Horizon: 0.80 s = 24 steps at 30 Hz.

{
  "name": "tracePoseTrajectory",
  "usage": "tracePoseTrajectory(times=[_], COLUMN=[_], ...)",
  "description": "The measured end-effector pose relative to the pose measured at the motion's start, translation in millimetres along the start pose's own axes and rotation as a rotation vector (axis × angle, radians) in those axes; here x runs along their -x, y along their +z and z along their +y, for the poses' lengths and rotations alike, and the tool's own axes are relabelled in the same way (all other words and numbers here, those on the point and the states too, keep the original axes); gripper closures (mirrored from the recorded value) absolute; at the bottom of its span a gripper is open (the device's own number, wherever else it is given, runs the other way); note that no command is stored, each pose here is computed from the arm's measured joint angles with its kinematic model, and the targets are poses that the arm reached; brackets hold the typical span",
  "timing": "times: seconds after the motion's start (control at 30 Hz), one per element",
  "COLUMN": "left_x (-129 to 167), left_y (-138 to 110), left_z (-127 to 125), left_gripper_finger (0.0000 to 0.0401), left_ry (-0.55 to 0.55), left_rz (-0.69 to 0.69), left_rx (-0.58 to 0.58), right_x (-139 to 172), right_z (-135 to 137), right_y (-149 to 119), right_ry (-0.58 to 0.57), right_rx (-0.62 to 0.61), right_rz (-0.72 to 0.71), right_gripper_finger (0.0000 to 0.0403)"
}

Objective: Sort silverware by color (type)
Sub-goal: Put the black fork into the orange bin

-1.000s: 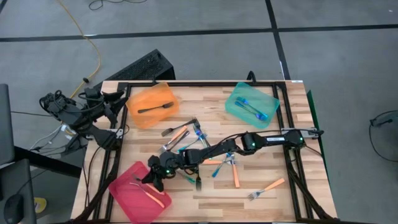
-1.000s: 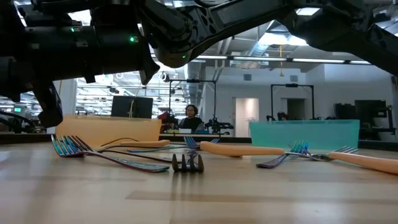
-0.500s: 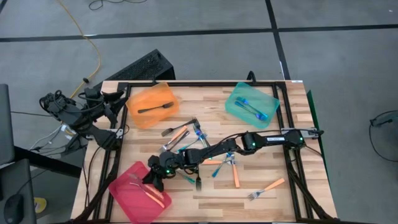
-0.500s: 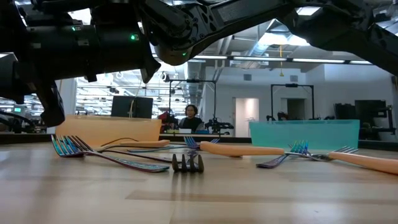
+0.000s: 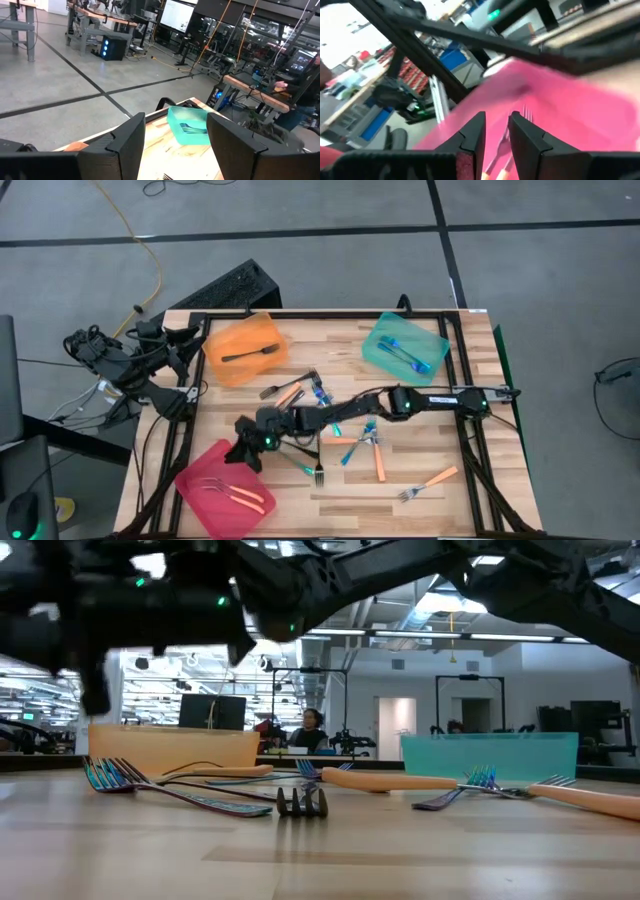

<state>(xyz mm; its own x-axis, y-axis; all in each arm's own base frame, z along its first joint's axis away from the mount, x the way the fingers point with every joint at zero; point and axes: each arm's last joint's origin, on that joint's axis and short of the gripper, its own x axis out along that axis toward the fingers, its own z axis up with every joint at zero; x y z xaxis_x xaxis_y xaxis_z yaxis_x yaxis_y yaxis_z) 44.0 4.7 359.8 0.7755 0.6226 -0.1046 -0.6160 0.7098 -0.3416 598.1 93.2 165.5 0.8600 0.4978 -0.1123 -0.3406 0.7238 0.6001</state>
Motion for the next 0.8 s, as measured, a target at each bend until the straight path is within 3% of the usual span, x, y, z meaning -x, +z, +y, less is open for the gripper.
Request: tracePoseTrajectory(times=[0.27,0.53,0.8], left_x=[0.0,0.0,0.0], left_y=[0.0,0.0,0.0], left_z=[0.0,0.0,-0.1], left_gripper_finger=[0.0205,0.0205,0.0205], left_ry=[-0.001,-0.002,-0.004], left_rz=[0.0,0.001,0.003], left_rx=[0.003,0.003,0.033], right_x=[43.9,115.3,197.6], right_z=[10.4,27.0,39.7], right_y=[81.1,144.3,185.9], right_ry=[0.02,-0.255,-0.506], right_rx=[0.096,0.313,0.379], right_rz=[-0.04,0.12,0.28], right_gripper_finger=[0.0294,0.0294,0.0294])
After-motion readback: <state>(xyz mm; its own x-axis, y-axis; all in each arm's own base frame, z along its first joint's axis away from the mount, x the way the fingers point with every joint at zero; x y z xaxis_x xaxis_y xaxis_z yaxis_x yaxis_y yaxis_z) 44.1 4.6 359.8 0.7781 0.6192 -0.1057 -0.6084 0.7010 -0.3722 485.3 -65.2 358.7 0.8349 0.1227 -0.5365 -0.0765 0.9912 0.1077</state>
